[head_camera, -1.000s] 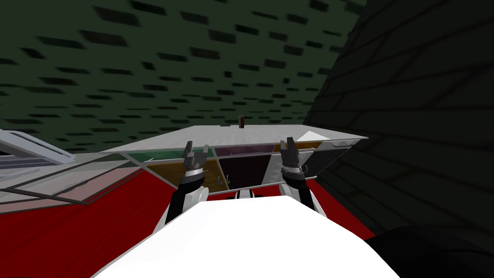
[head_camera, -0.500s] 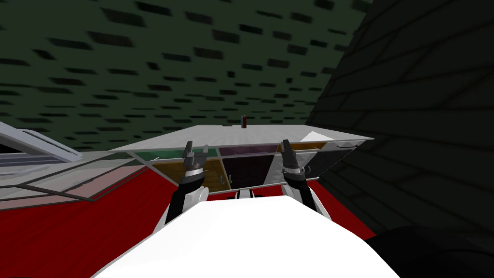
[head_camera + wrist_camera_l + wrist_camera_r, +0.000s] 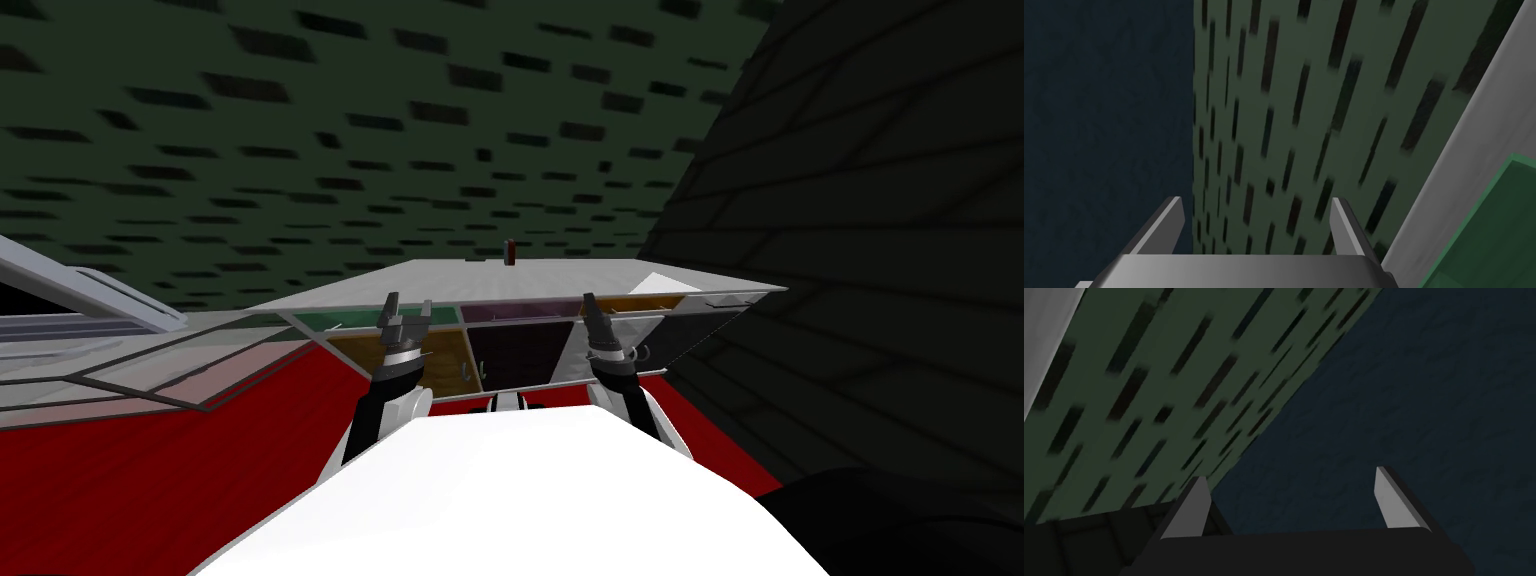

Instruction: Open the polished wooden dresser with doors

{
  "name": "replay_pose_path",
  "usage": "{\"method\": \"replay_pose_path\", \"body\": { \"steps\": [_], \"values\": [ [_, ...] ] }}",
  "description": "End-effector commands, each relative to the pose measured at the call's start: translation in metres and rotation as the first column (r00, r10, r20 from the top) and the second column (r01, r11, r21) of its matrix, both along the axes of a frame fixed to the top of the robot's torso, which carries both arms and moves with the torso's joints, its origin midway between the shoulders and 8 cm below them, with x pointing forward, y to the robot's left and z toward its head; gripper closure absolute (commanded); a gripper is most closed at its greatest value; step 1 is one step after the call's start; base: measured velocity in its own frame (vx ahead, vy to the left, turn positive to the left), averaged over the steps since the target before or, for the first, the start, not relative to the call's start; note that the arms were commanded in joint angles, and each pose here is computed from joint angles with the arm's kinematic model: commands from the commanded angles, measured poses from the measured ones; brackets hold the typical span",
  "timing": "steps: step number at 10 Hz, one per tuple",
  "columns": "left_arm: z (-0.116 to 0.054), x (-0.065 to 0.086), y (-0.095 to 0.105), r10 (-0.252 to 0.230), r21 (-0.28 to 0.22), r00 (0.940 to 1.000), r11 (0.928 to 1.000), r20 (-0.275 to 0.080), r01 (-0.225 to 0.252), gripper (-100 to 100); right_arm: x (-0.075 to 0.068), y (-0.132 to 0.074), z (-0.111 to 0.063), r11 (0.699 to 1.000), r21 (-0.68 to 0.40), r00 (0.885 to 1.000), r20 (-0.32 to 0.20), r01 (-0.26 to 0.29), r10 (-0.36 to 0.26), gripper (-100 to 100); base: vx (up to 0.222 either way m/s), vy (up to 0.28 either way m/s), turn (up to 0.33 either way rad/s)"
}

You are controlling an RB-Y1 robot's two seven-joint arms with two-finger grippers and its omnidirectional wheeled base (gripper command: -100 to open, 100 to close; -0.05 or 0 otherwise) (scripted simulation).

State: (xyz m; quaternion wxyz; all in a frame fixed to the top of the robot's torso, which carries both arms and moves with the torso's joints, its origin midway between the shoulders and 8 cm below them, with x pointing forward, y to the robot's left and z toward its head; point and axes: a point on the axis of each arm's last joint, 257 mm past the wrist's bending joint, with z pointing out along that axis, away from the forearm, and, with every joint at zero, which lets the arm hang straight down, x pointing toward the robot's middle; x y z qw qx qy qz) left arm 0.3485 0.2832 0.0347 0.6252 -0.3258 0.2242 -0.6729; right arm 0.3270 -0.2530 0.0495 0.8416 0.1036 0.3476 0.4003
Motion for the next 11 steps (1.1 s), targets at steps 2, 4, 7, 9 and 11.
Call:
{"method": "replay_pose_path", "body": {
  "steps": [2,4,7,9,11],
  "values": [
    [0.0,0.0,0.0,0.0,0.0,1.0,1.0,0.0,0.0,0,0.001,-0.006,-0.007,0.992,-0.089,0.996,0.009,0.09,-0.09,-100,0.006,0.065,0.027],
    [0.0,0.0,0.0,0.0,0.0,1.0,1.0,0.0,0.0,0,0.002,-0.011,-0.012,0.979,-0.141,0.989,0.018,0.145,-0.144,-100,-0.005,0.062,0.027],
    [0.0,0.0,0.0,0.0,0.0,1.0,1.0,0.0,0.0,0,0.002,-0.016,-0.016,0.958,-0.198,0.979,0.032,0.206,-0.203,-100,0.004,0.05,0.019],
    [0.0,0.0,0.0,0.0,0.0,1.0,1.0,0.0,0.0,0,0.002,-0.022,-0.021,0.931,-0.253,0.964,0.049,0.264,-0.26,-100,0.001,0.049,0.033],
    [0.0,0.0,0.0,0.0,0.0,1.0,1.0,0.0,0.0,0,0.002,-0.028,-0.026,0.9,-0.3,0.949,0.067,0.315,-0.309,-100,0.009,0.073,0.031]
  ]
}}
